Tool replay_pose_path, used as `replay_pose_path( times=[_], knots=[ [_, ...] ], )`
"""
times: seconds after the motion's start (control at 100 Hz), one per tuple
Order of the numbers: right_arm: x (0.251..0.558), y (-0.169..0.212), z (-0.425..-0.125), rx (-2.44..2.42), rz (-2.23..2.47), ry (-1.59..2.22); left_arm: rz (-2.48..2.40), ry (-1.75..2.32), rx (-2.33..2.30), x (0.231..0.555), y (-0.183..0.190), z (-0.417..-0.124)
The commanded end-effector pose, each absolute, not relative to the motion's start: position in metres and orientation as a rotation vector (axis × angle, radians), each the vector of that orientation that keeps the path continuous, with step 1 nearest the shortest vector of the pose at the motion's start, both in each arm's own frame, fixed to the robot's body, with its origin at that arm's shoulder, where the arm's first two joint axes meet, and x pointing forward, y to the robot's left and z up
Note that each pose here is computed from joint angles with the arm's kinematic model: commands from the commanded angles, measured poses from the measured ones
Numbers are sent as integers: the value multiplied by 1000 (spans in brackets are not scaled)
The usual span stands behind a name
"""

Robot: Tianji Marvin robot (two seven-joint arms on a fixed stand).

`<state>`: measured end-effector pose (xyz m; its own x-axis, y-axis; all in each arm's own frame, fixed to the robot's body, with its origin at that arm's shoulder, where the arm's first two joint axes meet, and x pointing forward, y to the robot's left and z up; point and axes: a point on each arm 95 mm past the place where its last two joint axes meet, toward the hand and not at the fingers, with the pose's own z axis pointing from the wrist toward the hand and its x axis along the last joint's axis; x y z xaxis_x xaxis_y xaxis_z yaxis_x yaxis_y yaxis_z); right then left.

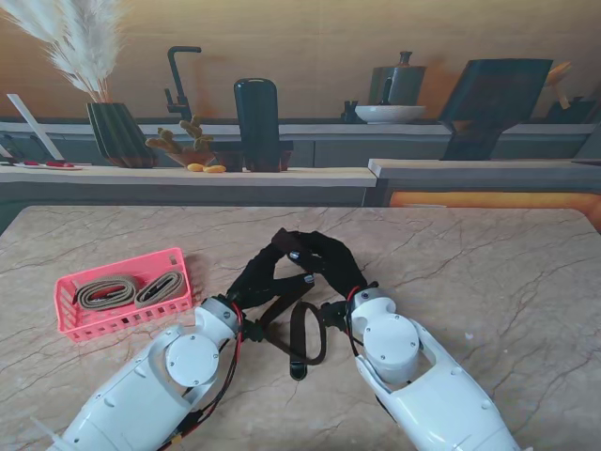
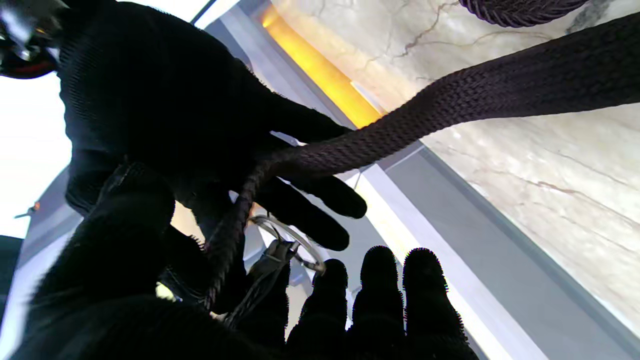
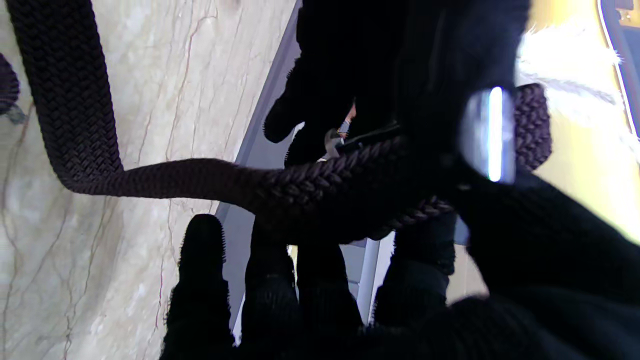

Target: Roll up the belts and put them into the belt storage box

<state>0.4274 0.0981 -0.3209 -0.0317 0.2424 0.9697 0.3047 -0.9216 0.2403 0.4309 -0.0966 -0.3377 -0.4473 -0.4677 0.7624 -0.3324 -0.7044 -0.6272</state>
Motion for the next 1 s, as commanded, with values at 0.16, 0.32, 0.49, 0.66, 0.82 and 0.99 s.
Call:
replay_pose_path(
  times=[0.16, 0.32, 0.49, 0.66, 0.82, 0.99],
  knots=[
    [427, 106, -325, -2134, -2106, -647, -2321, 1250, -1569, 423, -102, -342],
    [427, 109, -323, -2113, -2110, -634, -2282, 1249, -1555, 425, -104, -344],
    [424, 115, -324, -2093, -2100, -649, -2302, 1187, -1619, 425, -109, -345],
    [424, 125, -327, -2094, -2093, -652, -2314, 1124, -1642, 424, -112, -345],
    [425, 129, -327, -2087, -2092, -647, -2301, 1099, -1631, 424, -112, -343],
    [424, 125, -320, -2071, -2145, -634, -2292, 1091, -1636, 425, -110, -344]
  ],
)
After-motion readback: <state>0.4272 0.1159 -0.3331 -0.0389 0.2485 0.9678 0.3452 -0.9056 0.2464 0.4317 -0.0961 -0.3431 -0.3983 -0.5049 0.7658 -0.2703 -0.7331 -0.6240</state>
